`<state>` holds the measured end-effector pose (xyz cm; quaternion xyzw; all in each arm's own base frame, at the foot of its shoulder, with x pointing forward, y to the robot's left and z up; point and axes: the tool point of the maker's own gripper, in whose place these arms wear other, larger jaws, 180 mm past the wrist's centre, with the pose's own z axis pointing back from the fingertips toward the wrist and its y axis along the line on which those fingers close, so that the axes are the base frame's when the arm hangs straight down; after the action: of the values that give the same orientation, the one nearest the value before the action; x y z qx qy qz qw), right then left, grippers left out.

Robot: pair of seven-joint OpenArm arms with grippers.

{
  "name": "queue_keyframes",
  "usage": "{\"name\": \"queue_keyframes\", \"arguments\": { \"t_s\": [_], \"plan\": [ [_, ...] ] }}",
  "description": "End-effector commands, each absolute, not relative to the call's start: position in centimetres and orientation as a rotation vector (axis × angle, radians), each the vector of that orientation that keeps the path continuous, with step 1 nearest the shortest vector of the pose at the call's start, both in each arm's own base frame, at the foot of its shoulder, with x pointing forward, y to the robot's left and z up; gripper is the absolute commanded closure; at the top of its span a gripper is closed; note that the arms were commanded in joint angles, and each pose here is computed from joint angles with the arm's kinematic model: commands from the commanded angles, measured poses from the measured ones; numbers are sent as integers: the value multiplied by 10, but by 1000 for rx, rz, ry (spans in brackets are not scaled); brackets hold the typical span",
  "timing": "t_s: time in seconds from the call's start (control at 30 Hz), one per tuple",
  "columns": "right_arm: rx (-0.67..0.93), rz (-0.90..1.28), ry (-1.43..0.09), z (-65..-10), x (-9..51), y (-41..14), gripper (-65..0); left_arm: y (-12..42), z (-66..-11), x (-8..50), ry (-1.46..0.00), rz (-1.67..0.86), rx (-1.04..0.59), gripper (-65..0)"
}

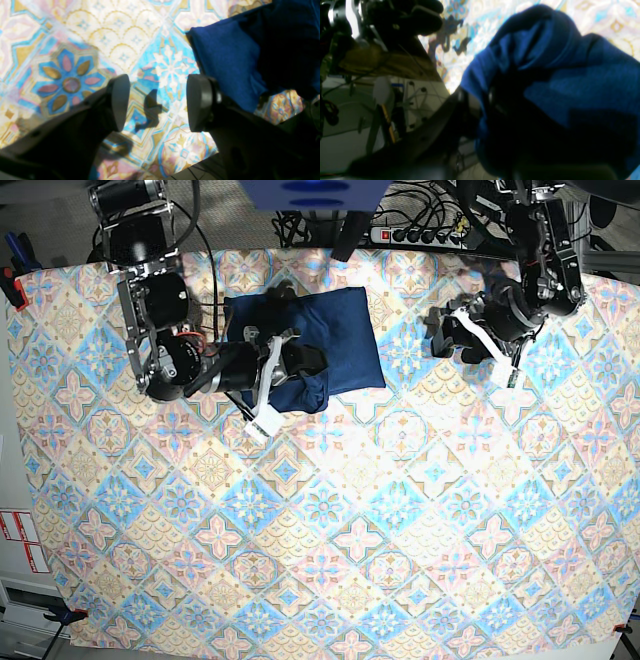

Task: Fold the T-shirt properly
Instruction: 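Fold the strip end with the right gripper toward the left gripper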

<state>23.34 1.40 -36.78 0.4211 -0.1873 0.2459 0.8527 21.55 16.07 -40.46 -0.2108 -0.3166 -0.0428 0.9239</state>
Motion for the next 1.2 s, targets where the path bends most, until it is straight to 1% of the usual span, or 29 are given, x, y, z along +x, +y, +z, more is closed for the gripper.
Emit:
{"name": "queue_keyframes", "arguments": {
  "t_s": [0.0,0.2,0.27,0.43,0.57,0.7,0.8,0.87,0.97,1.0,1.17],
  "plan": [
    [909,551,-443,-352,244,21,-9,162,-396,222,-689,-93,-436,-355],
    [911,648,-376,-360,241,42,-91,163,-395,223,-690,-94,-435,-355],
    [906,689,-351,-361,239,48,-107,163,-395,223,-690,-94,-435,-355],
    [882,777,-302,-364,238,58,-113,163,-396,223,-690,-95,-433,-355],
    [861,798,-299,-367,240,59,-113,163,-395,225,-693,-95,-433,-355],
    [774,830,-333,-369,250,52,-113,164,-401,225,-679,-81,-438,-355],
    [758,786,-395,-358,267,39,-114,165,-406,223,-667,-71,-441,-355],
    [734,748,-431,-353,280,23,-134,164,-407,227,-679,-63,-451,-355],
    [719,679,-485,-345,299,5,-197,165,-416,226,-668,-33,-461,-355],
    [712,657,-497,-344,304,-1,-206,166,-418,226,-663,-28,-463,-355],
    [657,640,-484,-350,306,-28,-213,165,-419,226,-662,-27,-467,-355]
  ]
}}
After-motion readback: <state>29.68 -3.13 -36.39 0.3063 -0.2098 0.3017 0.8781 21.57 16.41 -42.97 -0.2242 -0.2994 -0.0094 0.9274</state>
